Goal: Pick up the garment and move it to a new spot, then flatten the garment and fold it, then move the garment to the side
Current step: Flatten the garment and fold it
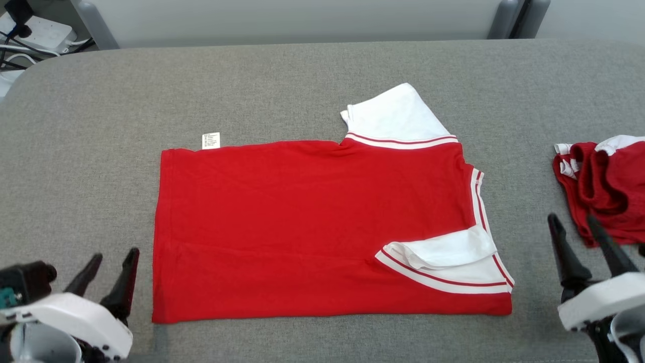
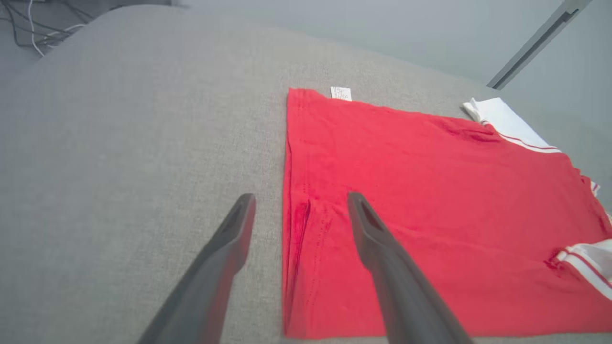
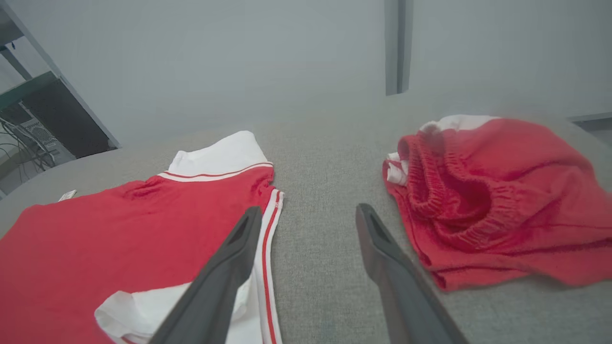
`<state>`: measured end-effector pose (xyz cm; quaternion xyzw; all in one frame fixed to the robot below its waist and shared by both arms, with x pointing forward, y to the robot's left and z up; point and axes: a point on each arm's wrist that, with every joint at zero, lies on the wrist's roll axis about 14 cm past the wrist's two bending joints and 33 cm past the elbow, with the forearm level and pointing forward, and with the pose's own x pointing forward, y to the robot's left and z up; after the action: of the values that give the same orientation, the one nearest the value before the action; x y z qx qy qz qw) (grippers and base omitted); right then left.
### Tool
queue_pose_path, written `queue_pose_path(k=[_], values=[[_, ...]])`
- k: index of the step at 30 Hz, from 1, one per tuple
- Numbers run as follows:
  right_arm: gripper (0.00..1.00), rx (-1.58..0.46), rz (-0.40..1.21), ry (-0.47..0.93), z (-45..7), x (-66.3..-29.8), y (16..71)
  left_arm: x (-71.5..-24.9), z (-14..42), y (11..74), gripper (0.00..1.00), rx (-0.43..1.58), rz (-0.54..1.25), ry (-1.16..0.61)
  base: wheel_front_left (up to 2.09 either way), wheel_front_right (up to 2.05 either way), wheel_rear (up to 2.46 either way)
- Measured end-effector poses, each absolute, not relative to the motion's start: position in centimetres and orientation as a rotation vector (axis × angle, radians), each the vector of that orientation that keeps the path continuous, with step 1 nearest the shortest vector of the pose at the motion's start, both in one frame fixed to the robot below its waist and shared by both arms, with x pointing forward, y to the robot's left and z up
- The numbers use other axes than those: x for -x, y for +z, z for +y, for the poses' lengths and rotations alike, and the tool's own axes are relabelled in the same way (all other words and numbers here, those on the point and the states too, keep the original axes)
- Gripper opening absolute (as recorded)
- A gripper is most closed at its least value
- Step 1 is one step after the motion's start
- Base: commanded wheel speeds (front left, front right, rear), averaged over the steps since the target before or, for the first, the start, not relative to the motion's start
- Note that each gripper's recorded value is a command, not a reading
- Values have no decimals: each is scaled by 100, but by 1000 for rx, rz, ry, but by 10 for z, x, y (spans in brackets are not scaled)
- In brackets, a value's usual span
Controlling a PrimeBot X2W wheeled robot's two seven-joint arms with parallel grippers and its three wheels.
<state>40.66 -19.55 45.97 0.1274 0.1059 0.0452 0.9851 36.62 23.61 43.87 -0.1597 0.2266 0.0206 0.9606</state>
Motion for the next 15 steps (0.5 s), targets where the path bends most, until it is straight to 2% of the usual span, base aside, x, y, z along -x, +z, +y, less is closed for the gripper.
queue_pose_path(k=[1, 6, 15], values=[[100, -256, 213, 91, -196, -407, 460, -366, 236, 439, 100, 324, 459, 42, 0, 0, 0], [100, -167, 126, 131, -197, -453, 494, -411, 226, 470, 100, 239, 392, -38, 0, 0, 0], [100, -11, 184, 273, -172, -554, 507, -486, 205, 458, 100, 173, 497, -183, 0, 0, 0]])
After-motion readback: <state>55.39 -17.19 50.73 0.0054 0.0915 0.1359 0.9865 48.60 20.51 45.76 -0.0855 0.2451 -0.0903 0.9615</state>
